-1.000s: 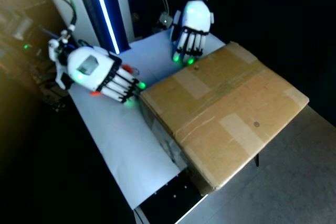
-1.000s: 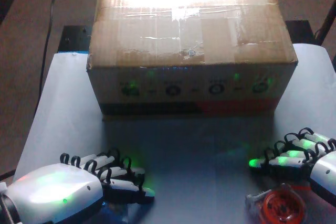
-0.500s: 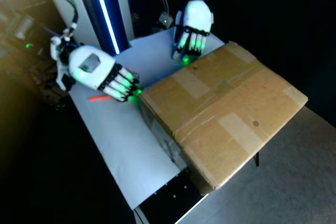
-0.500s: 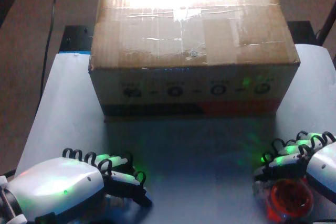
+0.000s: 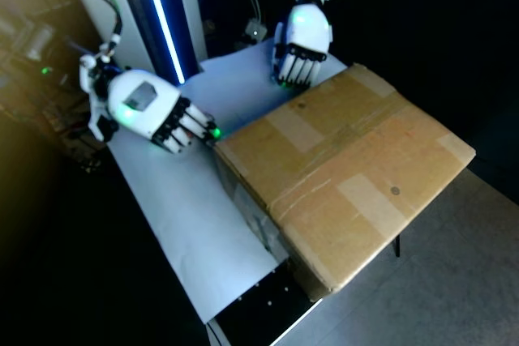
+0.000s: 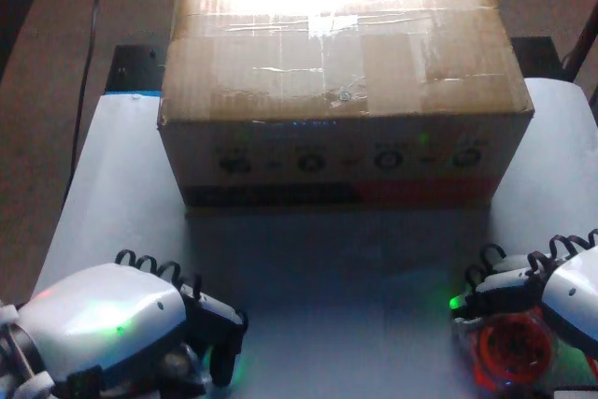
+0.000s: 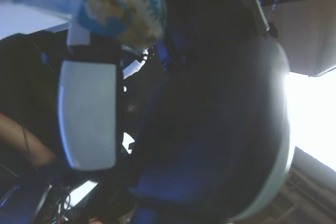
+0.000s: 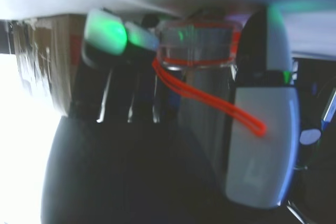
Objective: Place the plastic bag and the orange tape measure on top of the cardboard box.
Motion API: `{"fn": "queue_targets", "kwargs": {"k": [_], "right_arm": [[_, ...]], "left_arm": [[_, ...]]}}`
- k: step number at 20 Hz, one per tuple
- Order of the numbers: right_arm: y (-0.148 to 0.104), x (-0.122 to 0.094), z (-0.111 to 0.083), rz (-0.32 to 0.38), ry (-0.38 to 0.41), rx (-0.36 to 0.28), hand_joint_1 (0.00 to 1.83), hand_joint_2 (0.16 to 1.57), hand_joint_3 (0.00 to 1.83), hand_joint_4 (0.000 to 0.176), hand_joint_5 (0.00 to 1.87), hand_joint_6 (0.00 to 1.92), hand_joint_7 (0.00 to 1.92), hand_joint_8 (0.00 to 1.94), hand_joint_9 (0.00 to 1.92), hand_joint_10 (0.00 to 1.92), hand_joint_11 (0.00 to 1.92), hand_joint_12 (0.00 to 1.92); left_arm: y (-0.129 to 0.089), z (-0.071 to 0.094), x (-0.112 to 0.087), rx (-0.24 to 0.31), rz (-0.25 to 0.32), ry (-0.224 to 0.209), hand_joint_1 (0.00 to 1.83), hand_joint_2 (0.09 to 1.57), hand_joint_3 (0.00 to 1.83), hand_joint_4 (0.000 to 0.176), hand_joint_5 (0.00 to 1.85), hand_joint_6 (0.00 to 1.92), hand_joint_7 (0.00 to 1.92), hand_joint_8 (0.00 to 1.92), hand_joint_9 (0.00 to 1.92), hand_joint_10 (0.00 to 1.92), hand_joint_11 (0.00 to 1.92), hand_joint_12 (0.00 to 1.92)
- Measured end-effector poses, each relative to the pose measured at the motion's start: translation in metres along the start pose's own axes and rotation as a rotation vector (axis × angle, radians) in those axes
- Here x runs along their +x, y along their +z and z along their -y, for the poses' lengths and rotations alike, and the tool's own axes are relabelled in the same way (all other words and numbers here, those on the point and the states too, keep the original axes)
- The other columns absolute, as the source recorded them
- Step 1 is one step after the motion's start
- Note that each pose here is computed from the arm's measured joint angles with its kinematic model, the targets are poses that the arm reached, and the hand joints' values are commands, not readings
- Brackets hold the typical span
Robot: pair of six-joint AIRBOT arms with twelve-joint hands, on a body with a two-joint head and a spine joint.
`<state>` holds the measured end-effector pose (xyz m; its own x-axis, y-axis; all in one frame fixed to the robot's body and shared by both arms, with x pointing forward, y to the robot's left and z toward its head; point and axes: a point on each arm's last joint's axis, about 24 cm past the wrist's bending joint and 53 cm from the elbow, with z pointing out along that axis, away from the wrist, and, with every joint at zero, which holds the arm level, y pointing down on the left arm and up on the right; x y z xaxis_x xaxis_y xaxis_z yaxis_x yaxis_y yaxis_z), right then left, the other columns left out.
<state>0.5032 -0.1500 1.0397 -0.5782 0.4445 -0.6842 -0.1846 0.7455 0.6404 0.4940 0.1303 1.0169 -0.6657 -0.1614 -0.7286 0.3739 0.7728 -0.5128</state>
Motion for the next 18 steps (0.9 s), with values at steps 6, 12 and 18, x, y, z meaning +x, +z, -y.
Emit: {"fn": "queue_targets", "kwargs": {"k": [6, 12, 18], "right_arm": [[0.001, -0.005, -0.013, -0.013, -0.035, -0.029, 1.23, 1.22, 0.00, 0.000, 0.89, 0.87, 0.70, 1.69, 1.05, 1.92, 1.14, 1.92], [-0.006, -0.031, -0.048, 0.051, -0.064, -0.126, 1.37, 1.15, 0.00, 0.000, 0.92, 0.79, 0.79, 1.30, 0.95, 1.40, 1.03, 1.65], [-0.011, -0.049, -0.074, 0.096, -0.070, -0.203, 1.23, 1.20, 0.00, 0.000, 0.92, 0.81, 0.74, 1.64, 1.05, 1.89, 1.18, 1.91]], "left_arm": [[0.010, 0.007, -0.022, 0.021, 0.045, 0.005, 1.48, 1.17, 0.00, 0.000, 0.73, 1.13, 0.74, 1.17, 0.90, 1.22, 0.79, 1.71], [0.016, 0.027, -0.061, 0.082, 0.129, 0.053, 1.35, 1.20, 0.00, 0.000, 0.70, 1.24, 0.73, 1.29, 0.89, 1.40, 0.83, 1.49], [0.005, 0.038, -0.085, 0.125, 0.202, -0.003, 1.36, 1.20, 0.00, 0.000, 0.71, 1.24, 0.73, 1.27, 0.90, 1.41, 0.95, 1.49]]}}
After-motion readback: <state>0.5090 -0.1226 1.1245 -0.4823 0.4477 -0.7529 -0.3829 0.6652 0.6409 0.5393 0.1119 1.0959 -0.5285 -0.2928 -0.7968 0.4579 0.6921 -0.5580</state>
